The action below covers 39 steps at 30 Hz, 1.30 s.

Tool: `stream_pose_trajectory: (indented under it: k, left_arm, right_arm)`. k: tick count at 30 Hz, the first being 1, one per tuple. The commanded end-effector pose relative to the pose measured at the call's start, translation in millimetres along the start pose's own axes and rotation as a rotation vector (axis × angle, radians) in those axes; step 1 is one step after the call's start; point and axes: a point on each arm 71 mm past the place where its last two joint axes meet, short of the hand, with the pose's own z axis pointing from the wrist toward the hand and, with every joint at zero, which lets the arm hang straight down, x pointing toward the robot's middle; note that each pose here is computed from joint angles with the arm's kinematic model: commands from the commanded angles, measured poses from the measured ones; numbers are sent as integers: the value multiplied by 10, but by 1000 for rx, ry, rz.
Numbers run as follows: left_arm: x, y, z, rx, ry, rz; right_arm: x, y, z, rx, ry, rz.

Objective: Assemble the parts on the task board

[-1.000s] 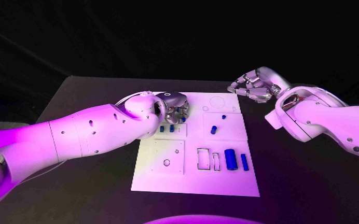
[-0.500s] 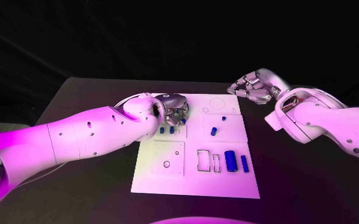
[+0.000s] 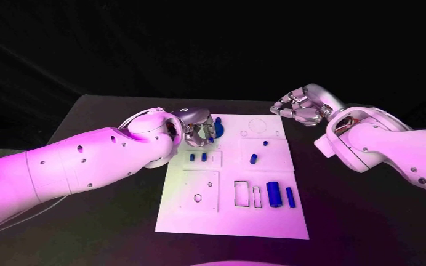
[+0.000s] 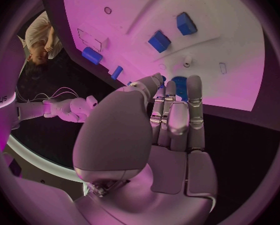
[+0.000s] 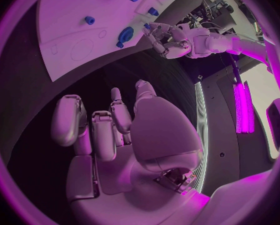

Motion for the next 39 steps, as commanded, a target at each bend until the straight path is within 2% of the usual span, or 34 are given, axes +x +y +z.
stream_pose_trajectory:
  k: [1, 7, 13, 39]
  left_arm:
    - [-23, 45, -43, -24, 2, -34]
    - [-29, 178, -98, -57, 31, -40]
    - [-28, 258, -127, -76, 49, -39]
    - [4, 331, -46, -101, 68, -28]
  right_arm:
    - [-3, 2, 0, -9, -2, -7]
    - [-6, -3, 0, -7, -2, -7]
    - [-7, -5, 1, -7, -2, -8]
    - [18, 24, 5, -14, 3, -5]
